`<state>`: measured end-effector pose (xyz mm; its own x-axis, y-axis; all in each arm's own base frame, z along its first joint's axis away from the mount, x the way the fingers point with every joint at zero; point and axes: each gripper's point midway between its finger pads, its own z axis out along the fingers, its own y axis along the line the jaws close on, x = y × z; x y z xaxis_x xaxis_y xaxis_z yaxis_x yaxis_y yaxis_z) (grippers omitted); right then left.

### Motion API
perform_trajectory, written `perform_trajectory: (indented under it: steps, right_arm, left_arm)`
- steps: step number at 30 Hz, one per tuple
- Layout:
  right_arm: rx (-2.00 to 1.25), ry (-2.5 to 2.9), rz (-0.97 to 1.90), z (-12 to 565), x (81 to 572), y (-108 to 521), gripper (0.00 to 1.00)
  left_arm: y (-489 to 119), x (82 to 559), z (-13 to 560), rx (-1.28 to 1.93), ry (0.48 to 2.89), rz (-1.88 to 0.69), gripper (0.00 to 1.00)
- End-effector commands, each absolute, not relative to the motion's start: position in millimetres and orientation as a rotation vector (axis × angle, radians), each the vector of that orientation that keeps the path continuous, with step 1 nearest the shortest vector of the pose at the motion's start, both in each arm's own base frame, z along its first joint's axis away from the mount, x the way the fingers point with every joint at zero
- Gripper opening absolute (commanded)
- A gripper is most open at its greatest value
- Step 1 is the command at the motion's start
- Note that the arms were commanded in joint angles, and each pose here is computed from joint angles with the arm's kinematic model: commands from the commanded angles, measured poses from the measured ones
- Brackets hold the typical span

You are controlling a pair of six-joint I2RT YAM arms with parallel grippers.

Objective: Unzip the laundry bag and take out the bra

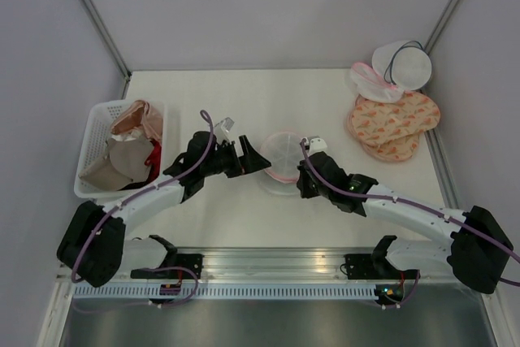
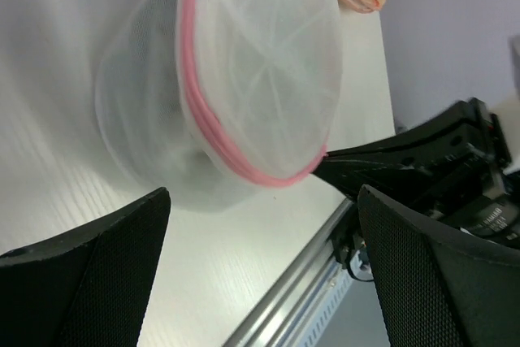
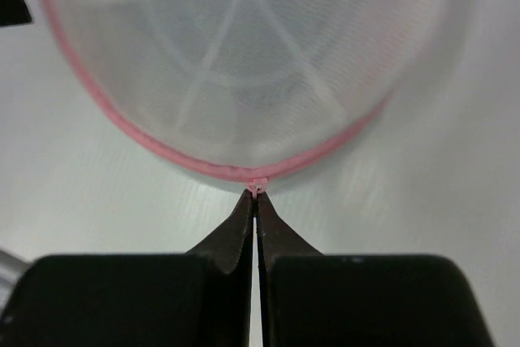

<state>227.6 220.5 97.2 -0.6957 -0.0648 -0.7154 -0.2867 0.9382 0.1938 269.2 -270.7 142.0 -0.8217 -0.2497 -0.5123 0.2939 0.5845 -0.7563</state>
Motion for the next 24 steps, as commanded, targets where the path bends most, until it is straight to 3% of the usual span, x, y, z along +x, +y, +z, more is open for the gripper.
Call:
perform_trajectory:
  steps: [1,5,11,14,18,21,24]
  right_arm:
    - [-0.400,2.309,0.761,109,198,268,0.00]
    - [-0.553,2.177,1.092,135,176,307,0.00]
    - [-0.596,2.130,1.179,144,171,318,0.00]
    - [-0.598,2.122,1.188,146,169,317,0.00]
    - [-0.616,2.140,1.173,142,165,313,0.01]
    - [-0.618,2.164,1.140,137,162,308,0.01]
    - [-0.608,2.192,1.097,132,163,302,0.00]
  left_arm:
    - [-267,248,154,-0.117,2.184,-1.236,1.00]
    - [-278,219,154,-0.142,2.171,-1.336,1.00]
    - [-287,216,131,-0.181,2.230,-1.359,0.99]
    - [-294,222,123,-0.186,2.241,-1.368,0.91]
    - [-300,228,119,-0.219,2.223,-1.401,0.72]
    - [-300,231,118,-0.233,2.209,-1.398,0.50]
    - [-298,232,117,-0.243,2.208,-1.383,0.20]
